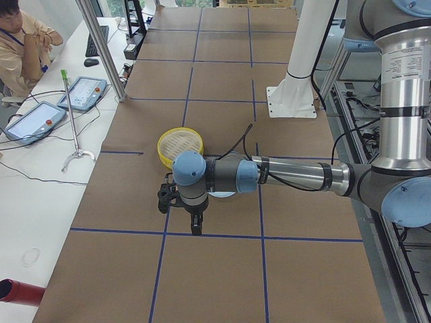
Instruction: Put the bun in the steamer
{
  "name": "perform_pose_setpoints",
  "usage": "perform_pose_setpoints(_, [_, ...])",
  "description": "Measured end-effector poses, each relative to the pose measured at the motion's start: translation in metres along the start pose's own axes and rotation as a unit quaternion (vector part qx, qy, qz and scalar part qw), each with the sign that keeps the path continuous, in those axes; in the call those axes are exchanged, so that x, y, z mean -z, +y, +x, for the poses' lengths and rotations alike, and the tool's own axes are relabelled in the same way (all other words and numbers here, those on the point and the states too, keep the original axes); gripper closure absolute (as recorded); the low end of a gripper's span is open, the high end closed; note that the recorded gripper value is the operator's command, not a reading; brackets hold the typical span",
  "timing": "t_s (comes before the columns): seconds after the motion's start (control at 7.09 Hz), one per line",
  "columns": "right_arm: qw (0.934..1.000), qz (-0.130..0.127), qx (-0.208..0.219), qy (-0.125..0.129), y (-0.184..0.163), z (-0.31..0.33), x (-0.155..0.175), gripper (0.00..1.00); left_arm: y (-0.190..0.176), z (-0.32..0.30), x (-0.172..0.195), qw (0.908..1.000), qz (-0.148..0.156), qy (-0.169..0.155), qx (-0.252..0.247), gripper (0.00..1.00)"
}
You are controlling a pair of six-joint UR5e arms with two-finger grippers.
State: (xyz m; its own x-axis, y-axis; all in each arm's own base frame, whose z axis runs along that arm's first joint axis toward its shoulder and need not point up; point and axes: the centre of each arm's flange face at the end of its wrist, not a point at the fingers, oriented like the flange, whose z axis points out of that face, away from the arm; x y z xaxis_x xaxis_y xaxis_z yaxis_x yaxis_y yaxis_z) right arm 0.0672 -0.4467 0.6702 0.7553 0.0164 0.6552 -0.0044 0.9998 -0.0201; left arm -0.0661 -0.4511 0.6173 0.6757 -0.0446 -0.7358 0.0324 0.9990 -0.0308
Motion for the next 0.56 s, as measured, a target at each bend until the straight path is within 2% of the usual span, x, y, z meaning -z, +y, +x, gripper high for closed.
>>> perform_pose_setpoints(0.28, [1.0,0.0,0.0,0.0,0.0,0.0,0.0,0.0,-0.001,0.013,0.01,0.9999,0.007,0.013,-0.007,0.0])
perform_pose_setpoints(0.56, [1.0,0.0,0.0,0.0,0.0,0.0,0.0,0.0,-0.004,0.017,0.011,0.9998,0.009,0.012,-0.01,0.0])
